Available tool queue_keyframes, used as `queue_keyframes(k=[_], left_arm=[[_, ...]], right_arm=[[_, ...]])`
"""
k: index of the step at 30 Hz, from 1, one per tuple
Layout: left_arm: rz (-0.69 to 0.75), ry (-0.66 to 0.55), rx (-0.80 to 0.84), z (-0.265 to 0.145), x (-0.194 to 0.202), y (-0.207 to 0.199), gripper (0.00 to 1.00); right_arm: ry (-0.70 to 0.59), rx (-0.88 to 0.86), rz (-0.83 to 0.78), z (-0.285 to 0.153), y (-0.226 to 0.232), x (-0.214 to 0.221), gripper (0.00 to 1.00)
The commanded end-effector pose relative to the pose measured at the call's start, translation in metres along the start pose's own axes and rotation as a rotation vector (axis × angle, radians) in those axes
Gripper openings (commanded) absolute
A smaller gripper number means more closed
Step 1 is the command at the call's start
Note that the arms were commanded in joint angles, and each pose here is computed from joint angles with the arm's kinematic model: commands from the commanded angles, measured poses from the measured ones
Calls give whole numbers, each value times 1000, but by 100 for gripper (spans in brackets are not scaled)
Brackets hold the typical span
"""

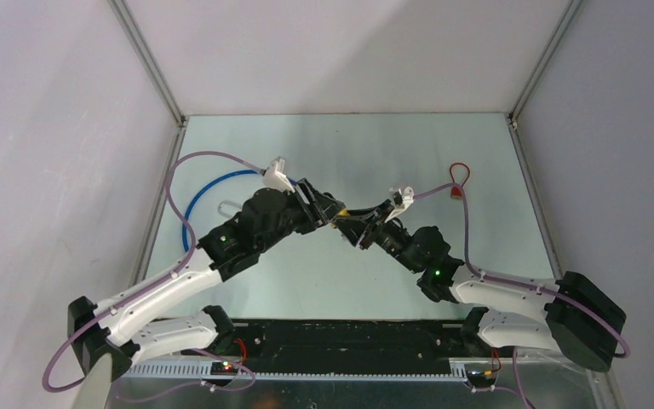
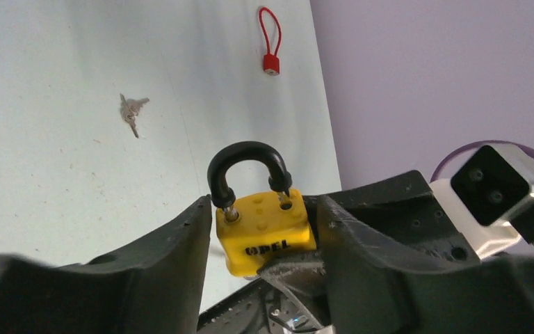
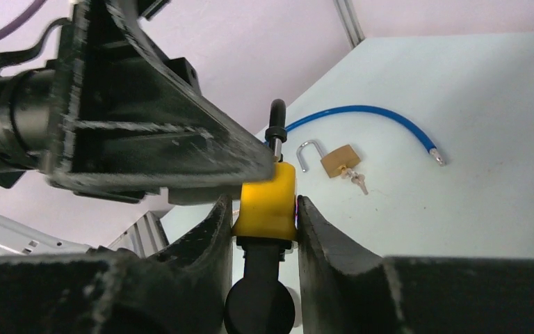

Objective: Unlock with the key

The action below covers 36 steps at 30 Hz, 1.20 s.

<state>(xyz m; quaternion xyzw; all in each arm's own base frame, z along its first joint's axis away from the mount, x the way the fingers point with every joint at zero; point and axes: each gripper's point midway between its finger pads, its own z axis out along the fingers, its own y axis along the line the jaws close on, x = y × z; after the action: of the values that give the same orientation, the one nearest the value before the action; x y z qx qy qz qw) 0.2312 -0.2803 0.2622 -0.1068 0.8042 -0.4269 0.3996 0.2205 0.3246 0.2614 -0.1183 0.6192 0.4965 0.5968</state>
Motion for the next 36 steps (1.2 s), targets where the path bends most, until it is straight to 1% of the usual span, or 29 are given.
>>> queue_keyframes(k=[1, 3, 8, 13, 15, 20, 23, 24, 29, 33, 36], left_arm=[[7, -118, 100, -25, -39, -31, 70], [7, -118, 90, -28, -42, -27, 76], [-13, -111, 67, -29, -44, -12, 76], [-15, -74, 75, -25, -38, -12, 66], [-13, -58, 83, -23, -36, -15, 64], [-26, -6, 114, -15, -25, -19, 62], [-58, 8, 124, -7, -20, -19, 61], [-64, 31, 133, -6, -14, -19, 61], [-86, 40, 152, -2, -12, -23, 60], [-87, 35, 157, -2, -14, -25, 52], [-85, 33, 147, -3, -14, -22, 44]], right_arm=[[-78, -17, 18, 0, 10, -31, 0], [-78, -32, 16, -2, 12, -32, 0], [-77, -92, 63, -8, 19, -37, 0], [-73, -146, 134, -12, 21, -38, 0], [-69, -166, 156, -13, 22, -39, 0], [-83, -219, 205, -14, 26, -45, 0], [-85, -254, 223, -15, 31, -46, 0], [-84, -260, 224, -15, 32, -46, 0], [-62, -277, 243, -14, 32, -40, 0], [-44, -270, 229, -13, 30, -34, 0], [-23, -252, 204, -12, 25, -27, 0]])
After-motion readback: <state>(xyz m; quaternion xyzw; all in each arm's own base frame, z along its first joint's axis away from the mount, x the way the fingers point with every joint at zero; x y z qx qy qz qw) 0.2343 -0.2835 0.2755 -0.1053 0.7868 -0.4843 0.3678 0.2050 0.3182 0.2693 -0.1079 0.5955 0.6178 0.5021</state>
